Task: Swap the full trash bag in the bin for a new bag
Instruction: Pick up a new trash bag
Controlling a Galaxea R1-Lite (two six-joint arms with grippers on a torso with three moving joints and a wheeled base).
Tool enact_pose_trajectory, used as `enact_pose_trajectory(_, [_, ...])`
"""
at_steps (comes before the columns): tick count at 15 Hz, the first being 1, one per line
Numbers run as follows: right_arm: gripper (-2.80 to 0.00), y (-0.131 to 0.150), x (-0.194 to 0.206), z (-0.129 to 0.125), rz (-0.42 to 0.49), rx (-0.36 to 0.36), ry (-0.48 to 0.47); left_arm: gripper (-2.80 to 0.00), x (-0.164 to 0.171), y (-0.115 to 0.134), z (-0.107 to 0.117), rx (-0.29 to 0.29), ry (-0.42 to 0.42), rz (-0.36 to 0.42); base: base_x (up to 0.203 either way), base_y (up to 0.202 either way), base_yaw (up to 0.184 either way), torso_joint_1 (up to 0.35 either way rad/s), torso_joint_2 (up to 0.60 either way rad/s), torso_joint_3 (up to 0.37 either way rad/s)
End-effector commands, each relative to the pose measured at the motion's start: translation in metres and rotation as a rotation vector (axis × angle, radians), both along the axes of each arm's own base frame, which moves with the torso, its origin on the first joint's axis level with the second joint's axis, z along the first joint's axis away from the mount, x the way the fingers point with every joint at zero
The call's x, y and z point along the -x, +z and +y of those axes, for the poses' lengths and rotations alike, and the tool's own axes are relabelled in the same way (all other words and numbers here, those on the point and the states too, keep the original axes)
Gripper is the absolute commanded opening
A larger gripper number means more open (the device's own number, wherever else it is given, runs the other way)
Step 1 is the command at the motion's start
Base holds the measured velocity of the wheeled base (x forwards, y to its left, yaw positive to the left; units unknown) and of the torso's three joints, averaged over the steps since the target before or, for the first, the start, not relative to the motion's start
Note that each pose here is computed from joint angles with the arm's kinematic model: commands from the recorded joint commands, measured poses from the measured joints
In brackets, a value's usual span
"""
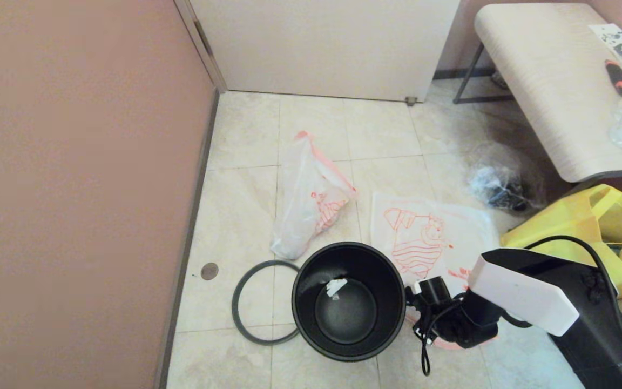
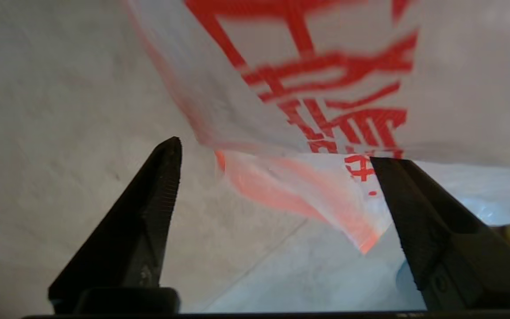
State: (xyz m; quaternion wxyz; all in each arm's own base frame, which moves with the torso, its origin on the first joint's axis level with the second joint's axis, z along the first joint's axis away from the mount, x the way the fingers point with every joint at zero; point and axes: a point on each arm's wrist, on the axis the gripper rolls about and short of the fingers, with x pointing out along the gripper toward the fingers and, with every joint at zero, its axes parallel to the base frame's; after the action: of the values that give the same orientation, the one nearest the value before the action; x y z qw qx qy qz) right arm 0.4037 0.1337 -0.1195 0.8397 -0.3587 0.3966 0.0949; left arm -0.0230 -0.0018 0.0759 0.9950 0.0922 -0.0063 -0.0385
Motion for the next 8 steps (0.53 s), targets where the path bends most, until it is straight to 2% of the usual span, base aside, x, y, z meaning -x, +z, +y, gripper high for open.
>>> enact_pose_trajectory(1, [0.0,0.009,-0.003,0.012,-0.091,-0.029,0.026,-2.8,0.0,-0.001,0.0,-0.001,0.0,0.004,0.0,0.0,0.0,0.0,0.0,0.0])
enact_pose_trajectory(2, [0.0,0.012,-0.002,0.019,-0.135,-0.042,0.045,-2.8,0.0,-0.001,0.0,-0.001,0.0,0.004,0.0,0.0,0.0,0.0,0.0,0.0])
enact_pose_trajectory(6, [0.0,0.009,-0.008,0.033,-0.202,-0.046,0.069,-2.8,0.0,-0.001,0.0,-0.001,0.0,0.004,0.0,0.0,0.0,0.0,0.0,0.0])
enact_pose_trajectory(8, [0.0,0.002,-0.019,0.027,-0.244,-0.007,0.05,-2.8,0.0,0.0,0.0,-0.001,0.0,0.002,0.0,0.0,0.0,0.0,0.0,0.0])
